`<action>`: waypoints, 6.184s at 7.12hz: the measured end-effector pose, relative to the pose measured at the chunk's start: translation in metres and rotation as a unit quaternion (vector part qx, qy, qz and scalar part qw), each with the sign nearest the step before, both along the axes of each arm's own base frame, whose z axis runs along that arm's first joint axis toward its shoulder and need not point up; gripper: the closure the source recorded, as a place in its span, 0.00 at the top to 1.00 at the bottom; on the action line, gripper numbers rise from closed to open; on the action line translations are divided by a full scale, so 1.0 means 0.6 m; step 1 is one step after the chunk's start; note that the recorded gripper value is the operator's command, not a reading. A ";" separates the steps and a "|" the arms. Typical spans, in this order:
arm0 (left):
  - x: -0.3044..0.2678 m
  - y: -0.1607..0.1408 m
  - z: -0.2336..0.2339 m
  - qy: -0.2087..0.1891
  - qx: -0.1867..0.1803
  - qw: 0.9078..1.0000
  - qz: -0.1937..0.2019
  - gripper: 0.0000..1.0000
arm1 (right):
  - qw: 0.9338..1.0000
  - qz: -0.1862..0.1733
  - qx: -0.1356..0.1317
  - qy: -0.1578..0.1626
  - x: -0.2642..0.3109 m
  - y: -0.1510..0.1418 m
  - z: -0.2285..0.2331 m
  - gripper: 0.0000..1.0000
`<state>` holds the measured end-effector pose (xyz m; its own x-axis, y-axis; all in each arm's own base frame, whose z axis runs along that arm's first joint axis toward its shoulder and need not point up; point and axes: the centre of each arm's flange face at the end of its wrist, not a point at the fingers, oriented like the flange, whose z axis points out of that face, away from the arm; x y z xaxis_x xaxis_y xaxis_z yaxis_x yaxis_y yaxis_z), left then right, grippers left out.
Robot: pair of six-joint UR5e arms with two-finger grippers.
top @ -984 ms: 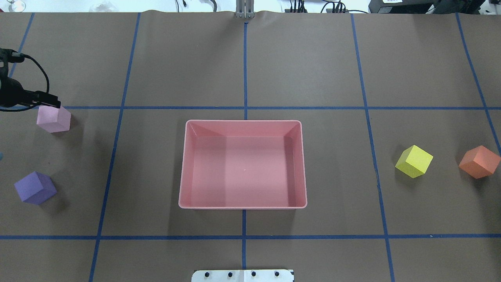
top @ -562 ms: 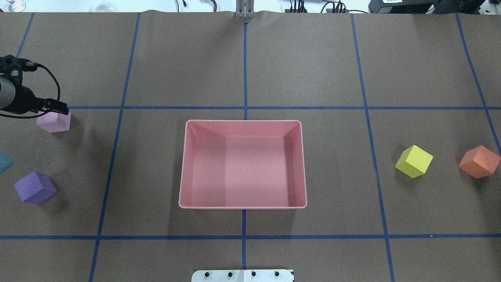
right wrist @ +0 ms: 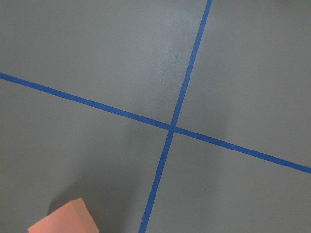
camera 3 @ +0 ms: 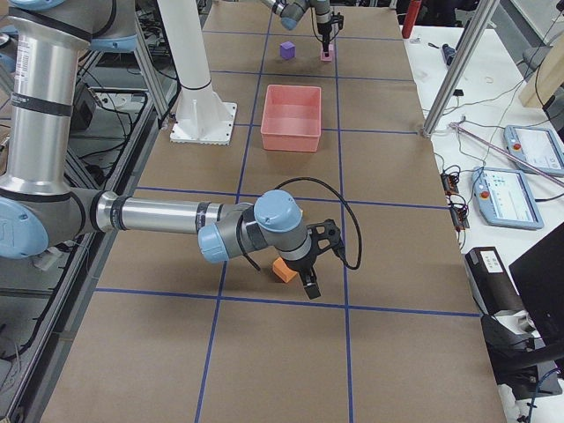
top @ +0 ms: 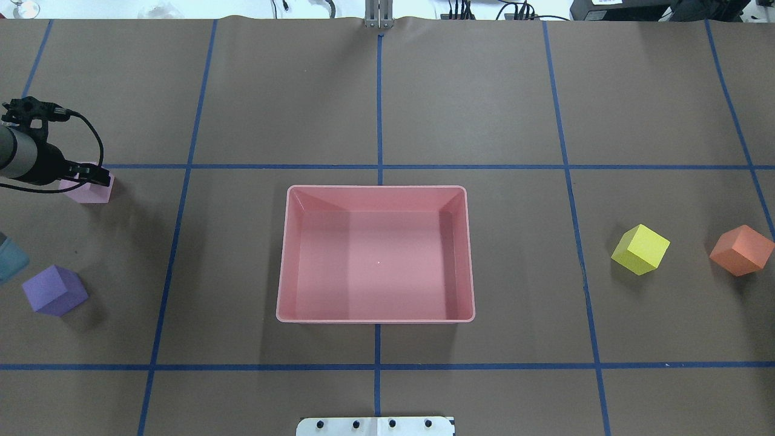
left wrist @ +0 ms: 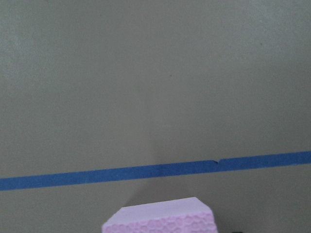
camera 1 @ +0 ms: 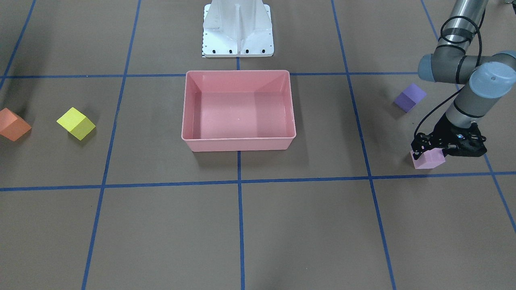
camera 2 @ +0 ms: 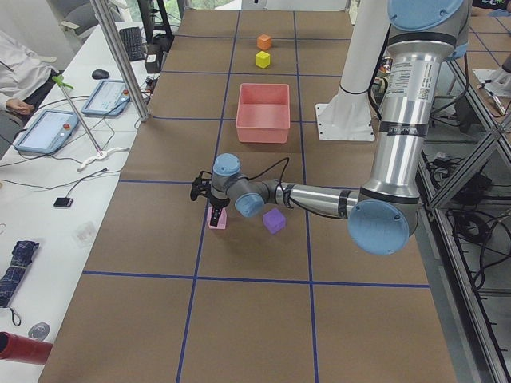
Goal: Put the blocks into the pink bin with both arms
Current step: 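Lower the left gripper onto the light pink cube and grasp it, then carry the pink cube into the pink bin and release it, then grasp the yellow cube with the right gripper while the left gripper withdraws, then carry the yellow cube into the bin beside the pink cube and release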
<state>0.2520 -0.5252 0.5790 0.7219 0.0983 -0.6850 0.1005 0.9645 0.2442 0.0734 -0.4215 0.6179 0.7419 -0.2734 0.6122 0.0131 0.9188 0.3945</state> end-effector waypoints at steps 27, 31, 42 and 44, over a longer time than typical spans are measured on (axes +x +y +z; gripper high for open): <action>0.206 0.125 -0.694 -0.024 0.095 0.992 0.081 1.00 | 0.984 -0.132 0.117 -0.011 -0.529 0.096 -0.143 0.99; 0.207 0.126 -0.693 -0.024 0.095 0.992 0.082 1.00 | 0.982 -0.148 0.115 0.001 -0.562 0.080 -0.111 0.94; -0.080 0.020 -0.400 -0.049 0.126 0.978 0.162 1.00 | 0.989 0.041 -0.069 -0.125 -0.625 0.028 -0.360 0.00; -0.117 0.065 -0.258 -0.025 0.151 0.974 0.169 1.00 | 0.976 0.089 -0.151 -0.131 -0.668 0.025 -0.547 0.15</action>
<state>0.1820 -0.4860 0.4242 0.6455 0.5270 -0.5527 -0.2297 0.8242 0.5176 -0.3276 -0.4064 0.2900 0.5689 0.0672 0.8197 -0.2226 0.9720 0.0747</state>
